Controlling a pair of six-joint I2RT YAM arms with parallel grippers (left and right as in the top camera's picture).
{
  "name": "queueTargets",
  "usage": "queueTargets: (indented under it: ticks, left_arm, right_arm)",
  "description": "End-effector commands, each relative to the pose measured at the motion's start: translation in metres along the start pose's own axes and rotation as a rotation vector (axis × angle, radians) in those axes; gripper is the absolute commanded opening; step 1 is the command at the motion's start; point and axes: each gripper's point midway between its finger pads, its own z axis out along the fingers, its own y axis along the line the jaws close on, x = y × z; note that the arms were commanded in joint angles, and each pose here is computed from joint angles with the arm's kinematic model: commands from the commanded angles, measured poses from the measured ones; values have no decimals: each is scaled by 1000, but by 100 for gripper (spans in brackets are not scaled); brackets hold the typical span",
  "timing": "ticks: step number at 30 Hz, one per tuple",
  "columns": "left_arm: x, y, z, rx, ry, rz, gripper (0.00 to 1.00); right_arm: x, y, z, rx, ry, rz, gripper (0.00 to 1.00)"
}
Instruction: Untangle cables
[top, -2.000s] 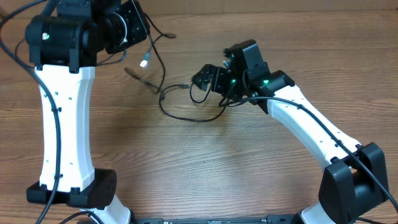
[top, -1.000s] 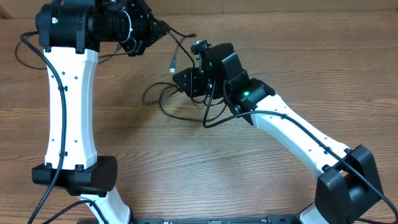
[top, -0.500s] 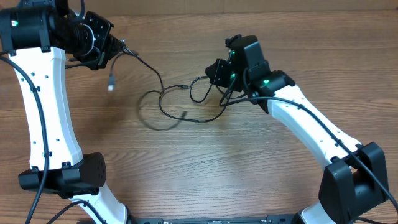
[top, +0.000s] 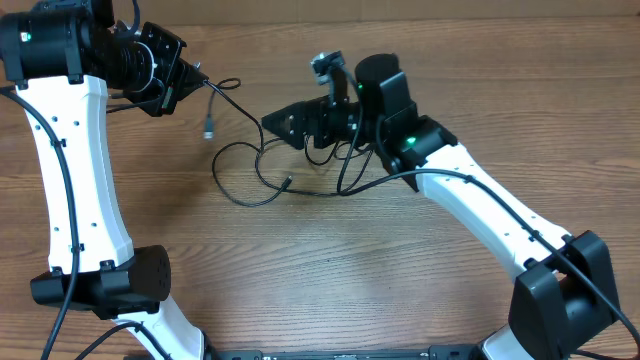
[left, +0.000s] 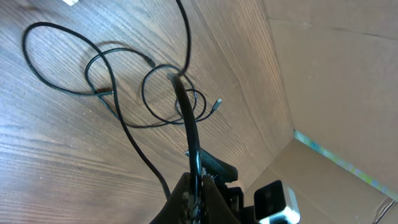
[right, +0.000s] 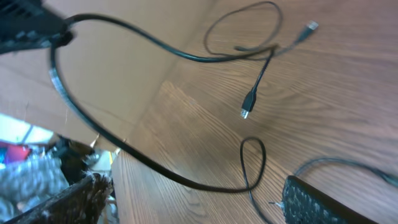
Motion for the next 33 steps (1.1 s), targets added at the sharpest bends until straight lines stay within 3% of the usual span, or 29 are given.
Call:
queueTargets:
  ticks: [1, 5, 16, 17, 18, 24, 27, 30, 33]
  left_arm:
    - [8, -6, -2, 27, 33, -17, 4]
    - [9, -11, -2, 52, 42, -15, 4]
    - [35, -27, -7, 145, 194, -16, 4]
    - [34, -27, -7, 146, 193, -15, 4]
    - [34, -27, -7, 148, 192, -14, 4]
    - [26, -25, -10, 151, 174, -27, 4]
    - [17, -21, -11, 144, 147, -40, 4]
    - [3, -13, -11, 105, 77, -50, 7]
    - [-14, -1, -10, 39, -22, -52, 15]
  right_arm:
    - [4, 13, 9, -3, -2, -113, 88]
    - [11, 10, 19, 85, -13, -156, 86]
    - [4, 7, 22, 140, -56, -176, 56]
    - [4, 8, 22, 140, -56, -176, 49]
    - [5, 7, 22, 140, -55, -175, 36]
    - [5, 8, 22, 137, -56, -141, 22]
    - [5, 8, 22, 135, -59, -96, 4]
    - [7, 15, 23, 93, -43, -60, 4]
    - [9, 32, 21, 12, -23, -51, 4]
